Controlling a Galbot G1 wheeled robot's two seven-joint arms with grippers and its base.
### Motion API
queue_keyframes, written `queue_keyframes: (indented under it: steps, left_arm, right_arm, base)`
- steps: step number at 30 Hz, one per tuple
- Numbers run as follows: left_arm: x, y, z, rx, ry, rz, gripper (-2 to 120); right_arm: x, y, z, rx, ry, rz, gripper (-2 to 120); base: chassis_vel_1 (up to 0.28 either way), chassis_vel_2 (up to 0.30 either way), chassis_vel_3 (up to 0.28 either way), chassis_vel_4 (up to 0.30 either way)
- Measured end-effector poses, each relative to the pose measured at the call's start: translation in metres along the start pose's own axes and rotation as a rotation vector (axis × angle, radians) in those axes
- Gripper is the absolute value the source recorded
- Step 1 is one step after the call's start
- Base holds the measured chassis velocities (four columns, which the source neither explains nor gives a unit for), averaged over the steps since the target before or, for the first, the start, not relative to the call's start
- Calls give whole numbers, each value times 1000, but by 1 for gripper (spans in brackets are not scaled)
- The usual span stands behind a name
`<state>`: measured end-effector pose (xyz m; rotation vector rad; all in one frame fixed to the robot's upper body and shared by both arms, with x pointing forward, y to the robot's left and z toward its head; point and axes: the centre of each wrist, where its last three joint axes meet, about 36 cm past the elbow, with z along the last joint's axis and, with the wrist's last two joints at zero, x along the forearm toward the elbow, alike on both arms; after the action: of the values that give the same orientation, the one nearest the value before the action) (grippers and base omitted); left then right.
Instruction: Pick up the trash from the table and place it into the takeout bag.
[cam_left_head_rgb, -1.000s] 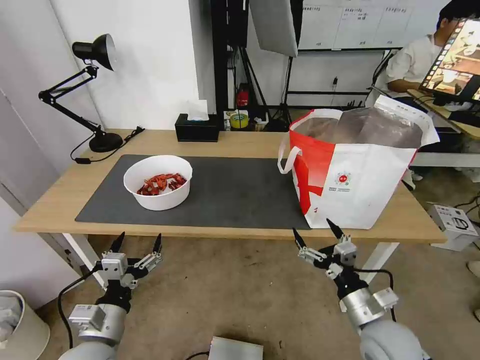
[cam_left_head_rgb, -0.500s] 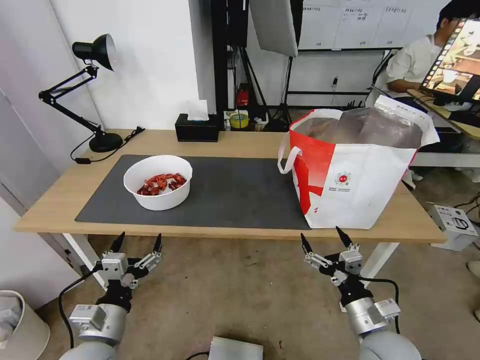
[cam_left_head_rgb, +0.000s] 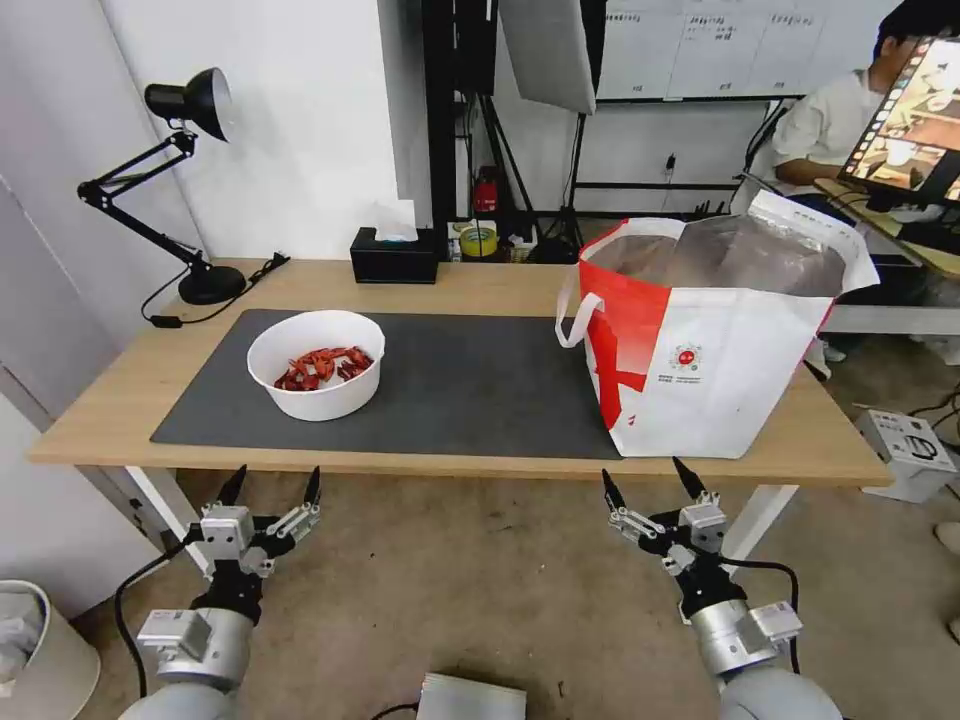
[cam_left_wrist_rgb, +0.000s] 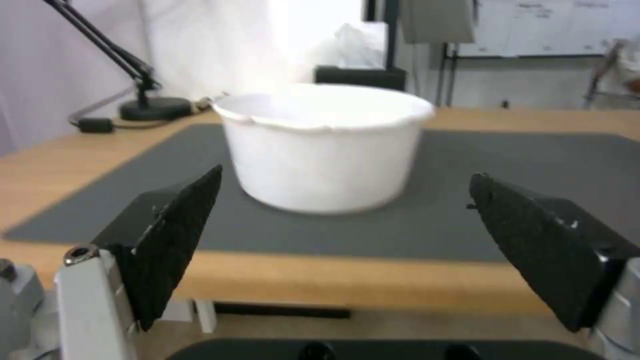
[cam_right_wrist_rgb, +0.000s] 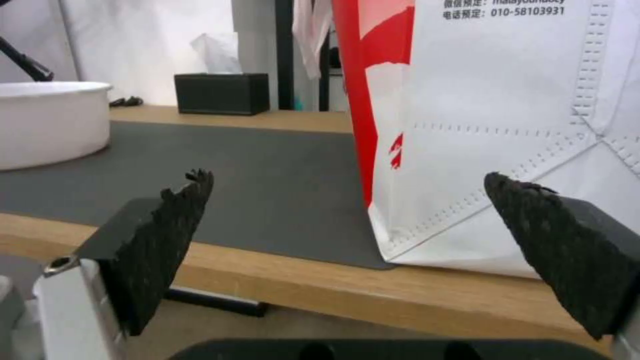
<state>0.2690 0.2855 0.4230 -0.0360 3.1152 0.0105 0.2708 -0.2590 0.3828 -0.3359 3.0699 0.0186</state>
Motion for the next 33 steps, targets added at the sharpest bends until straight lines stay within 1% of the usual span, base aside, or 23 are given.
queue_keyframes:
  steps: [1, 4, 5, 8, 9, 12, 13, 16, 18, 20, 21, 22, 23, 24, 25, 26, 29, 30, 32, 33]
  left_arm:
    - [0, 0, 0, 0, 0, 0, 100]
    - [-12, -1, -17, 35, 9, -46, 100]
    - [-12, -1, -17, 35, 9, -46, 100]
    - [-29, 0, -41, 55, 35, -88, 100]
    - [-29, 0, -41, 55, 35, -88, 100]
    - [-47, 2, -60, 61, 76, -132, 100]
    - [-47, 2, -60, 61, 76, -132, 100]
    - [-61, 2, -73, 81, 105, -147, 100]
    - [-63, 1, -75, 87, 115, -150, 100]
    - [-72, -2, -83, 93, 157, -169, 100]
    - [-72, -2, -83, 93, 157, -169, 100]
    - [-81, -4, -89, 91, 199, -182, 100]
    - [-89, -4, -94, 96, 220, -189, 100]
    - [-93, -5, -97, 100, 228, -188, 100]
    - [-102, -6, -103, 110, 245, -181, 100]
    - [-102, -6, -103, 110, 245, -181, 100]
    - [-126, -5, -116, 127, 299, -170, 100]
    - [-126, -5, -116, 127, 299, -170, 100]
    - [-141, -2, -120, 134, 348, -185, 100]
    - [-141, -2, -120, 134, 348, -185, 100]
  right_arm:
    - [0, 0, 0, 0, 0, 0, 100]
    - [0, 0, 0, 0, 0, 0, 100]
    - [0, 0, 0, 0, 0, 0, 100]
    - [0, 0, 0, -1, 0, -1, 100]
    - [0, 0, 0, -1, 0, -1, 100]
    - [0, 0, 0, -1, 0, -1, 100]
    - [0, 0, 0, -1, 0, -1, 100]
    - [0, 0, 0, -1, 0, -1, 100]
    - [0, 0, 0, -1, 0, -1, 100]
    - [0, 0, 0, -1, 0, -1, 100]
    - [0, 0, 0, -1, 0, -1, 100]
    - [0, 0, 0, -1, 0, -1, 100]
    - [0, 0, 0, -1, 0, -1, 100]
    - [0, 0, 0, -1, 0, -1, 100]
    - [0, 0, 0, -1, 0, -1, 100]
    - [0, 0, 0, -1, 0, -1, 100]
    - [0, 0, 0, -1, 0, -1, 100]
    - [0, 0, 0, -1, 0, -1, 100]
    - [0, 0, 0, -1, 0, -2, 100]
    - [0, 0, 0, -1, 0, -2, 100]
  base:
    - [0, 0, 0, 0]
    - [0, 0, 0, 0]
    - [0, 0, 0, 0]
    - [0, 0, 0, 0]
    - [0, 0, 0, 0]
    - [0, 0, 0, 0]
    - [0, 0, 0, 0]
    - [0, 0, 0, 0]
    - [0, 0, 0, 0]
    - [0, 0, 0, 0]
    - [0, 0, 0, 0]
    - [0, 0, 0, 0]
    - [0, 0, 0, 0]
    - [0, 0, 0, 0]
    - [0, 0, 0, 0]
    - [0, 0, 0, 0]
    - [0, 0, 0, 0]
    - [0, 0, 0, 0]
    - [0, 0, 0, 0]
    - [0, 0, 0, 0]
